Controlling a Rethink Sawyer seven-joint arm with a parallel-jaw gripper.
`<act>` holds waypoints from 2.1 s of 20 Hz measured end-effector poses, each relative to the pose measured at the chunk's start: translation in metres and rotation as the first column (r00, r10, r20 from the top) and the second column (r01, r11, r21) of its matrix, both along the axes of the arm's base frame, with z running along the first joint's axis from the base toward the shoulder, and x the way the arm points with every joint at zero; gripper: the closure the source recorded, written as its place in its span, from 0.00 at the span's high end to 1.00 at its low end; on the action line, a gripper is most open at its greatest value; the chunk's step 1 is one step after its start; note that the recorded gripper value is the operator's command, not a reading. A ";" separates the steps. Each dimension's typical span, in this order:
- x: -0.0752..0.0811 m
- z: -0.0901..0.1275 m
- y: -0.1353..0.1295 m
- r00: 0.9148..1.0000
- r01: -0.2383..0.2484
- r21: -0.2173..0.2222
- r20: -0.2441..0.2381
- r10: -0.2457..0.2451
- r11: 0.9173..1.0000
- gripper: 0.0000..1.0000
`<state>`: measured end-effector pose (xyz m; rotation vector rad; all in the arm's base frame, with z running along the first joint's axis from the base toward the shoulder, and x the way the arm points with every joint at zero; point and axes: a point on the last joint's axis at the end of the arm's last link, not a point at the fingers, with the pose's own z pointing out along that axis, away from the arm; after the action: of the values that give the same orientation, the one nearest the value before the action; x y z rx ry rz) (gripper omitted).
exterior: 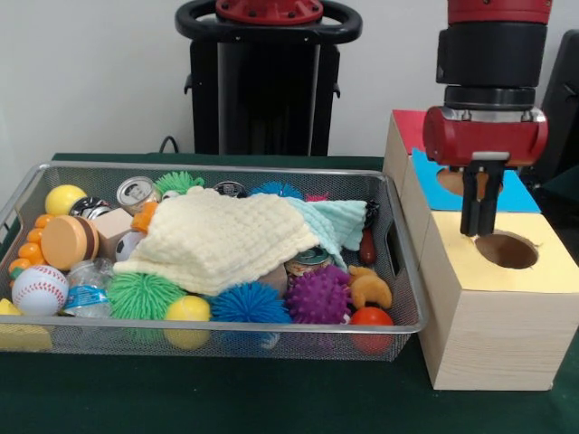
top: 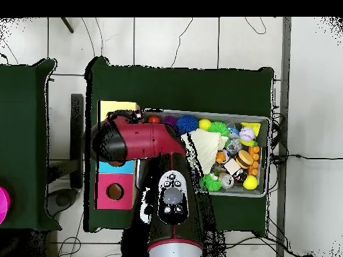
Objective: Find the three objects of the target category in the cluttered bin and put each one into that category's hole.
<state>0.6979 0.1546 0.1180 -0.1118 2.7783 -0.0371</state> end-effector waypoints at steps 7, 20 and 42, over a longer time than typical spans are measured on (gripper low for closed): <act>0.009 0.010 -0.035 0.999 0.050 0.003 0.014 -0.050 0.999 0.00; -0.041 -0.010 -0.046 0.995 0.063 -0.035 -0.079 -0.065 0.997 0.00; -0.104 -0.021 -0.098 0.987 0.115 -0.167 -0.093 -0.132 0.979 0.00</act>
<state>0.5934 0.0566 0.0970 0.0189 2.8791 -0.2967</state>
